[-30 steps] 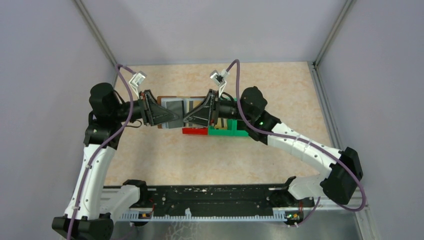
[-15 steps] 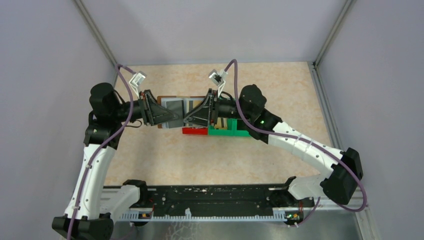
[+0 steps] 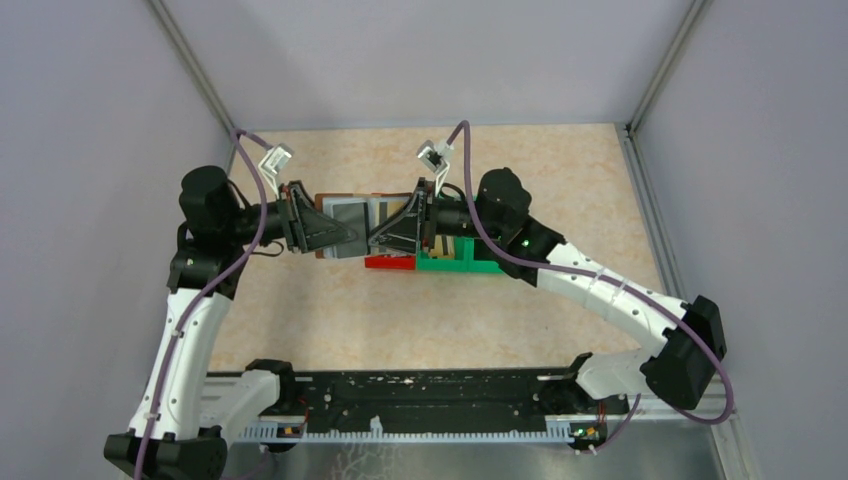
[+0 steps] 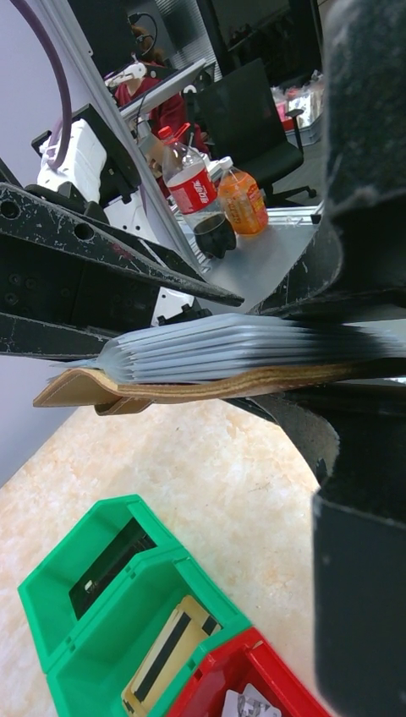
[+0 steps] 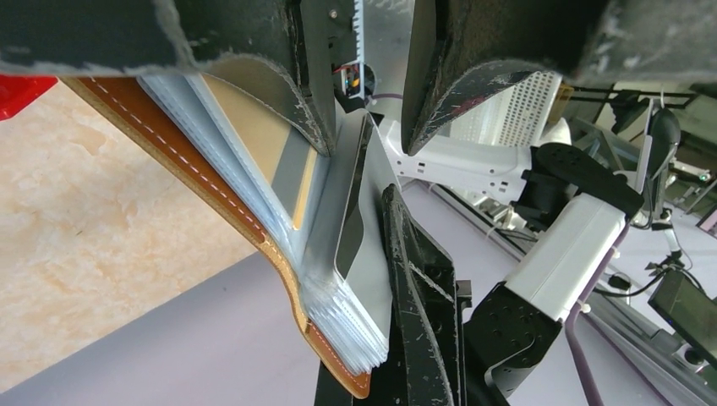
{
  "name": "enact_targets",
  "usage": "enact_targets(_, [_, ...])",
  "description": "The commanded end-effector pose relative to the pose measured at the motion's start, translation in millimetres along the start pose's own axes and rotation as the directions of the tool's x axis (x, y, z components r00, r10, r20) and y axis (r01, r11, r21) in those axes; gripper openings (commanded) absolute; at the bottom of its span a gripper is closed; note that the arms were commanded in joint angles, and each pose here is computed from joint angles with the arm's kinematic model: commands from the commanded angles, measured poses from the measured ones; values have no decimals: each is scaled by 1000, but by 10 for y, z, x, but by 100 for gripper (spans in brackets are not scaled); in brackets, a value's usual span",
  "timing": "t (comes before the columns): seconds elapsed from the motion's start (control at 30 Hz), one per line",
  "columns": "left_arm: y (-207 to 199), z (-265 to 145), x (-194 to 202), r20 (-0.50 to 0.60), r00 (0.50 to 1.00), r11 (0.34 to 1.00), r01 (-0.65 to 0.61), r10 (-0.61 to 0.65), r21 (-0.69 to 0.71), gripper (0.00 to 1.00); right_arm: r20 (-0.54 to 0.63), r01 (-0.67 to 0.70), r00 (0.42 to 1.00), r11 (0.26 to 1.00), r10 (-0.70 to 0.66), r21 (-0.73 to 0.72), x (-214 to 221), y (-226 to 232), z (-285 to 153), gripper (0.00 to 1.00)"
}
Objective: Take the credit cards out of the card holder
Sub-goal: Remove the credit card from the card holder.
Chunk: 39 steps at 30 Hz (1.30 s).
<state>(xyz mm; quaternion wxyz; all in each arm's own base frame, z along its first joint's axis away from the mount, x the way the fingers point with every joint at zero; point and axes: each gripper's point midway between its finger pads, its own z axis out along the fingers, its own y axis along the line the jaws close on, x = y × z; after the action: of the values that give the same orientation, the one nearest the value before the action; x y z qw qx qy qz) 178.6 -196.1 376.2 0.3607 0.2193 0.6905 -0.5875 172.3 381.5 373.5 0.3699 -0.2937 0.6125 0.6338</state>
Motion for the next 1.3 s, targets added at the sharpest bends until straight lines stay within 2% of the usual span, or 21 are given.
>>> enact_targets(0.0, [-240,-39,25,-26,998,994,-60,62,88,0,64,44,997,999,-44,10,-242,-29,32,35])
enact_targets(0.23, [-188,-25,10,-17,998,996,-57,59,71,2,97,-30,994,992,43,-126,-199,106,141,31])
enact_targets(0.47, [-162,-12,-22,-11,999,997,-52,53,62,3,134,-54,989,995,65,-80,-181,21,234,18])
enact_targets(0.53, [-151,-7,-28,-8,999,997,-48,49,57,6,152,-63,986,997,68,-38,-197,-36,260,12])
enact_targets(0.67, [-133,-3,-43,-4,999,998,-40,41,48,20,196,-78,978,997,72,22,-242,-120,259,0])
enact_targets(0.77, [-157,-5,-48,-9,999,998,-37,37,56,25,222,-73,973,997,65,27,-266,-109,200,0])
enact_targets(1.03, [-202,-6,-37,-18,1000,996,-14,16,88,23,230,-65,971,998,66,-13,-182,-45,53,0])
enact_targets(1.27, [-214,-6,-49,-13,1000,996,-12,13,89,30,257,-66,964,998,67,-10,-202,-43,-48,0])
